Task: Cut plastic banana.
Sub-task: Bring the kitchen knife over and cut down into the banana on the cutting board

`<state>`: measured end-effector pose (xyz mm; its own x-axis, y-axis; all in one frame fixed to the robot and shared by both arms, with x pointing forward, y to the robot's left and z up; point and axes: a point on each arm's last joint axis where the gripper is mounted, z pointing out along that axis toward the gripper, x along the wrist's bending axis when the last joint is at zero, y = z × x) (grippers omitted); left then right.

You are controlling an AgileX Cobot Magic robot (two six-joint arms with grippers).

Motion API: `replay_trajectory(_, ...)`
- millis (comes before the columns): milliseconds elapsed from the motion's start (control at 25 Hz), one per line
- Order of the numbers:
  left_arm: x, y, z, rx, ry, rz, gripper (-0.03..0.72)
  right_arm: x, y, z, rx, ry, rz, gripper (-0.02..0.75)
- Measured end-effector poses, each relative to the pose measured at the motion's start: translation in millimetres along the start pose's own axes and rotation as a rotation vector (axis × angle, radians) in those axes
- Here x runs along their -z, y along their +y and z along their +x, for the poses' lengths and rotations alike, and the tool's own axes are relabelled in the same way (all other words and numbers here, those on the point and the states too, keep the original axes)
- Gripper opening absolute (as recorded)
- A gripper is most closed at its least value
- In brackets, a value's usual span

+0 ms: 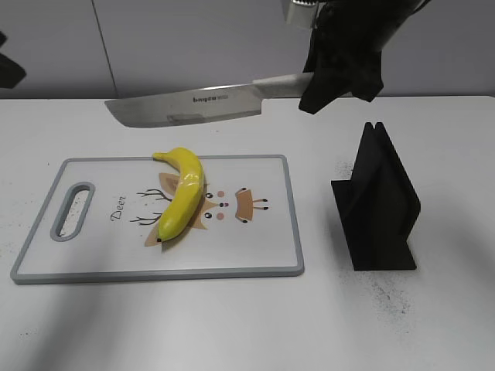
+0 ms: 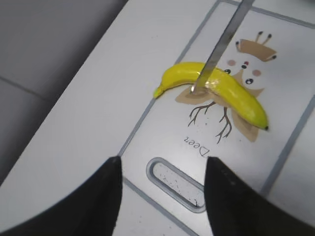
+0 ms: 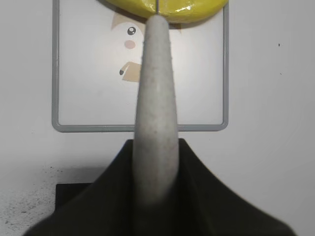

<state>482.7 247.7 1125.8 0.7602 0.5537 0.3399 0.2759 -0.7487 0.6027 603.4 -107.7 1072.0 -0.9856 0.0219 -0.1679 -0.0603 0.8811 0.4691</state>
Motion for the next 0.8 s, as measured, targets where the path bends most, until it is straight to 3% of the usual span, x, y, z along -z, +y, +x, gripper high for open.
replay_trajectory(240,-49,33,7.1,-0.234,-0.157,0.010,0.503,-21,1,-11,0.083,0.028,-0.044,0.159)
replay_trajectory(560,-108,34,8.2,-0.314,-0.271,0.089,0.493,-30,7,-17,0.137,0.009,-0.123,0.159)
replay_trajectory(680,-121,30,9.6,-0.315,-0.277,0.109,0.410,-30,7,-18,0.136,-0.002,-0.128,0.159)
replay_trajectory(800,-126,30,11.4,-0.314,-0.268,0.109,0.220,-32,7,-19,0.133,-0.007,-0.130,0.159)
